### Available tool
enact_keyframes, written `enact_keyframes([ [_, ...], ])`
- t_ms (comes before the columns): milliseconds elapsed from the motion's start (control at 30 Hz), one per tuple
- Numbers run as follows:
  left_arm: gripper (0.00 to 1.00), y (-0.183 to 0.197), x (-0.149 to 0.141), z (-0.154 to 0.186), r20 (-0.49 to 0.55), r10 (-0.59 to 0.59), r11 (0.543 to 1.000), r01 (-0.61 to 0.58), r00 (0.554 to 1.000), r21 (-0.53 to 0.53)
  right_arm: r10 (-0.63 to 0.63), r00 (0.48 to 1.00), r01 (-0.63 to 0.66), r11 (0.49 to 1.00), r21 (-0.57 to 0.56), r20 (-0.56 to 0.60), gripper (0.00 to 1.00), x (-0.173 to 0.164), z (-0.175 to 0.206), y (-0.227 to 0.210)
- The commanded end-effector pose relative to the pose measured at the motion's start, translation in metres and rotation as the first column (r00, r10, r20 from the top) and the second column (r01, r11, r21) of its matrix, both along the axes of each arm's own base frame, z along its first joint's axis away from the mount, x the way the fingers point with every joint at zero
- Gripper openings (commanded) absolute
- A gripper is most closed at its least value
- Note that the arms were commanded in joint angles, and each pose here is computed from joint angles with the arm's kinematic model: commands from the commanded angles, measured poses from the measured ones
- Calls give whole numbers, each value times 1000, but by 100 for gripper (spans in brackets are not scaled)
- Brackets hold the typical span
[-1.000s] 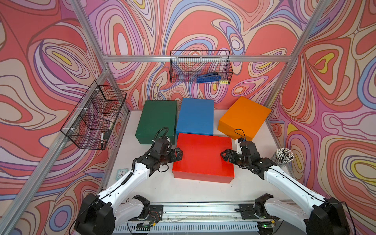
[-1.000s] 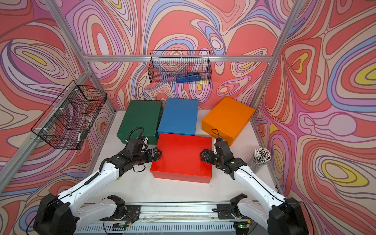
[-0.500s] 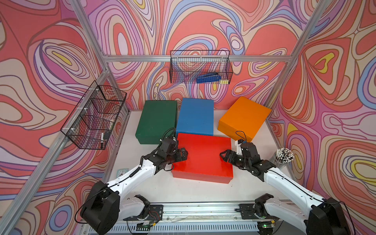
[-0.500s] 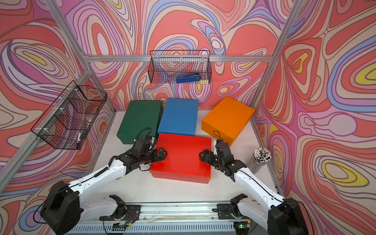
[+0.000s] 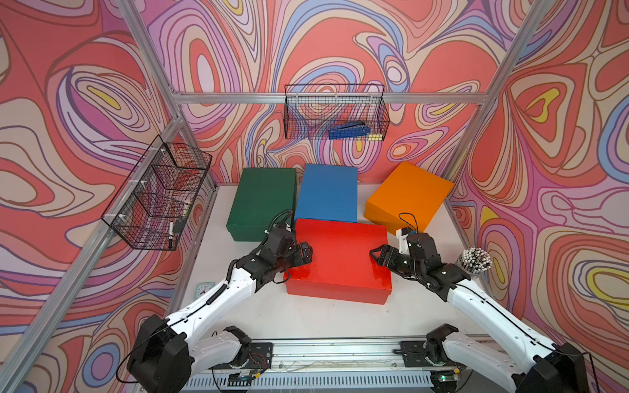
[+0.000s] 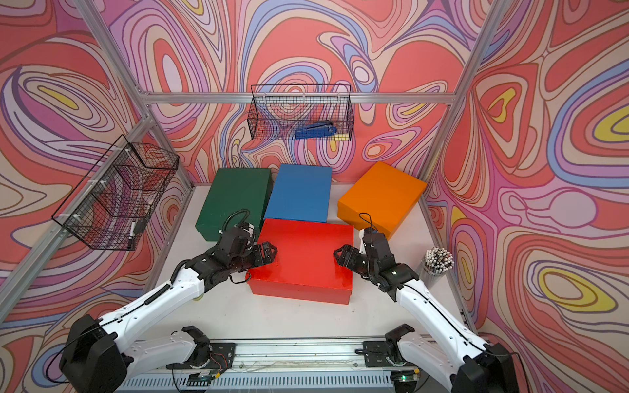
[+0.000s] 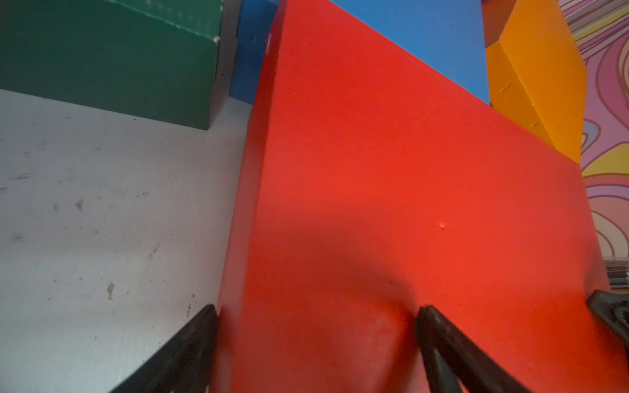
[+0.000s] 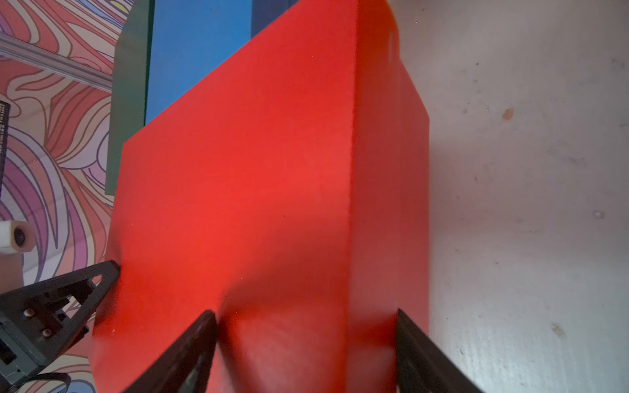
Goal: Stack the shoeboxes
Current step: Pick up the shoebox from the center of the board, then place the shoebox at the shoebox.
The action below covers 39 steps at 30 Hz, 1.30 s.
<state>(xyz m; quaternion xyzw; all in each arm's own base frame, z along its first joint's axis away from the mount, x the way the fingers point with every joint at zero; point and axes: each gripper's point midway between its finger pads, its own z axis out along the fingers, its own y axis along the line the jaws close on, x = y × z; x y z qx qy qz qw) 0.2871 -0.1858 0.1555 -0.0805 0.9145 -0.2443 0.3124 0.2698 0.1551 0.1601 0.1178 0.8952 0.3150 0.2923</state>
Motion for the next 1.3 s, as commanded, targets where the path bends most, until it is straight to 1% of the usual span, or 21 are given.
enact_keyframes([
  [0,91,-28,-10,35,53,-87,992,91,995,-85,148,983,-159,982,102,106,79,-5,51,37],
  [100,90,-31,-14,51,76,-96,990,103,992,-100,157,980,-171,978,116,124,78,-6,67,43],
  [267,90,-30,-19,89,152,-95,984,116,984,-134,173,970,-195,973,123,171,78,-7,93,50],
  [333,89,-27,-19,103,190,-84,984,112,978,-140,176,966,-199,974,108,190,78,-3,101,51],
  [433,89,-23,-15,119,241,-76,987,108,968,-121,173,961,-191,979,65,214,78,9,106,52],
  [567,89,-20,-4,129,287,-74,994,95,955,-60,165,956,-173,985,11,241,78,34,108,56],
  [800,90,-20,28,140,367,-81,995,52,927,88,201,944,-195,980,-50,263,78,81,105,79],
  [900,91,-22,46,138,370,-81,990,32,926,138,220,937,-210,975,-68,270,78,100,103,90],
  [967,90,-22,59,135,359,-67,992,24,931,124,231,932,-217,973,-81,279,79,112,102,96],
  [1100,88,-16,85,120,306,-31,999,19,951,44,250,926,-227,968,-110,284,80,136,95,107],
  [1167,88,-8,94,111,277,-6,999,-3,961,35,254,930,-233,967,-108,268,80,148,87,110],
  [1267,88,2,104,105,264,18,999,-31,964,43,242,935,-224,970,-98,260,80,164,80,110],
])
